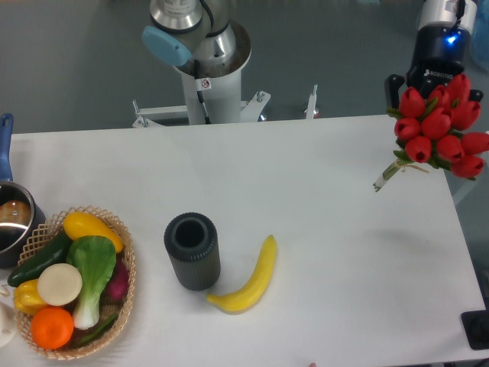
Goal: Place the flowers on the table
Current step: 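Hold the red tulip bunch in the gripper, raised above the table, then lower the held red tulips toward the table beside the banana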
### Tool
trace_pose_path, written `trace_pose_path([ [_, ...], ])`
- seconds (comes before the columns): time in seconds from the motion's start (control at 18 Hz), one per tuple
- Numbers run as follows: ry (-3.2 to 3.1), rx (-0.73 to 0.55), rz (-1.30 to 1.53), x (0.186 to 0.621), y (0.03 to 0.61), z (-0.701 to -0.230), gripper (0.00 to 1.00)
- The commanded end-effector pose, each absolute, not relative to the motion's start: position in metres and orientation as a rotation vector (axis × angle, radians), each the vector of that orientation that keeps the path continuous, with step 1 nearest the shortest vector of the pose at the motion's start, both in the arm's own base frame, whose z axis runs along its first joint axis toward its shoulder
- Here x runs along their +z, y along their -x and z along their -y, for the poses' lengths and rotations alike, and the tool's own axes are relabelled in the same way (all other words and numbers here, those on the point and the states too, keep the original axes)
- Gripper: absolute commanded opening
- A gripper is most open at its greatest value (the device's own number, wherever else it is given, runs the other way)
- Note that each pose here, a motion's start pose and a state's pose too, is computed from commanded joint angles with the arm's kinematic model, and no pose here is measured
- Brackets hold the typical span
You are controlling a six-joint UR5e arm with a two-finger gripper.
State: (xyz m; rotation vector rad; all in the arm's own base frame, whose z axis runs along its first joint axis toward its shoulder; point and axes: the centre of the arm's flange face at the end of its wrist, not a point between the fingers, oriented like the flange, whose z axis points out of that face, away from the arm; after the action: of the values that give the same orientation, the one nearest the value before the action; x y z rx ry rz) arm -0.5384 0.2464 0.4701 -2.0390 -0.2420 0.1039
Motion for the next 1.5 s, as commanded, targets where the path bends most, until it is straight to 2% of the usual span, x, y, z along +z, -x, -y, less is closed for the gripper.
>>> trace_pose_path([
  [0.33,2.049,0.103,0.238,0.468,0.533,-0.248,0.51],
  [0.5,2.13,0.156,0.271,0.468,0.532,-0.245,0.51],
  [1.0,2.394,0.259,0.253,0.453,0.515,-0.287,0.51],
  [1.17,2.492,0.262,0.221,0.431,0.514,-0.312,0.51],
  [1.33,2.663,0.282,0.112,0.393,0.5,-0.356,0.51],
  [1.5,2.698,0.243,0.085,0.369,0.509,-0.38,0.51],
])
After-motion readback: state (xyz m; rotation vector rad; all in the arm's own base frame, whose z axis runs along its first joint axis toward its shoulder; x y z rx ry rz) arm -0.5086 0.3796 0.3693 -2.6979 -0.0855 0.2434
